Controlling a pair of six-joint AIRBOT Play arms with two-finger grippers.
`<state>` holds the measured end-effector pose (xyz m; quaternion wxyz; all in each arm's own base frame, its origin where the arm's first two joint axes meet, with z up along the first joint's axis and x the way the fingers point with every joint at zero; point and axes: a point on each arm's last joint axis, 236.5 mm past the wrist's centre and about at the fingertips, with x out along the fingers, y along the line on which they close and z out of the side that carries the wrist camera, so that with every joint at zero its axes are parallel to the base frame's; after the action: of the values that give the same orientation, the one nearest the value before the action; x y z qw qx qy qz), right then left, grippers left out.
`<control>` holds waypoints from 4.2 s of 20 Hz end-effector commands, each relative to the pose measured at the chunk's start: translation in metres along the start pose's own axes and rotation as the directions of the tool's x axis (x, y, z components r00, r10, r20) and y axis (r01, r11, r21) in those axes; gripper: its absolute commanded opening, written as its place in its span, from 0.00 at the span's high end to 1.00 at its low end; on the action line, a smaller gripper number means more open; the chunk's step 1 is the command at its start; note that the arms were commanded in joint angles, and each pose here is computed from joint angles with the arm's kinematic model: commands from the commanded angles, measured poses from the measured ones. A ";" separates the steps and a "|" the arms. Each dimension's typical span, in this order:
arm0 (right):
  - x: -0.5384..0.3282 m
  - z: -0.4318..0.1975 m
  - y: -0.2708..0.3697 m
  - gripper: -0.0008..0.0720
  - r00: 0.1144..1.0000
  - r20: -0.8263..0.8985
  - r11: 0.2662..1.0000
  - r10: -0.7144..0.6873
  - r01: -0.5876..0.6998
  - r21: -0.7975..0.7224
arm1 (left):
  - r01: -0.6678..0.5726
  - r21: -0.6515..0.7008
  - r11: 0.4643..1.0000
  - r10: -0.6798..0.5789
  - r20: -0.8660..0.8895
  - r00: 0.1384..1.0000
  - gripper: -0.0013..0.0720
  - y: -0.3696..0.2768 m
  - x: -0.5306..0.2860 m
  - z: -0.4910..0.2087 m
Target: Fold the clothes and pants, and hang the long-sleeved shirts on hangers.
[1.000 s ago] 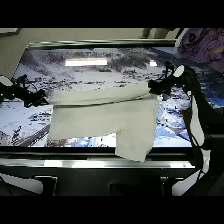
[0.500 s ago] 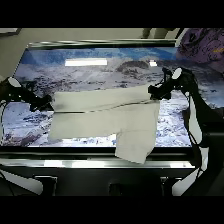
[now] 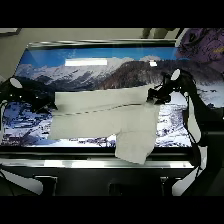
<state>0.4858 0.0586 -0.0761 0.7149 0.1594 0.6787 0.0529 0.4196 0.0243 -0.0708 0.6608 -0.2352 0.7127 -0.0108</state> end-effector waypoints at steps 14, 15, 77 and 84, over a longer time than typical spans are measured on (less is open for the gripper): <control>-0.113 -0.122 -0.066 0.23 0.946 0.149 0.943 0.289 -0.308 0.125 | 0.243 -0.325 0.914 -0.118 0.360 0.925 0.20 0.089 -0.092 -0.087; -0.104 -0.137 -0.068 0.23 0.940 0.142 0.932 0.309 -0.329 0.151 | 0.263 -0.355 0.897 -0.127 0.363 0.923 0.20 0.092 -0.084 -0.097; 0.020 -0.279 -0.035 0.93 0.865 -0.038 0.794 0.501 -0.442 0.417 | 0.292 -0.280 0.914 -0.236 0.219 0.947 0.27 0.076 0.026 -0.148; 0.018 -0.282 -0.031 0.93 0.856 -0.052 0.790 0.515 -0.450 0.417 | 0.277 -0.272 0.921 -0.224 0.211 0.951 0.27 0.069 0.040 -0.140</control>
<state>0.2061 0.0759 -0.1128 0.5779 0.4607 0.6654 0.1048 0.2598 0.0270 -0.1055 0.6642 -0.4318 0.6099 0.0214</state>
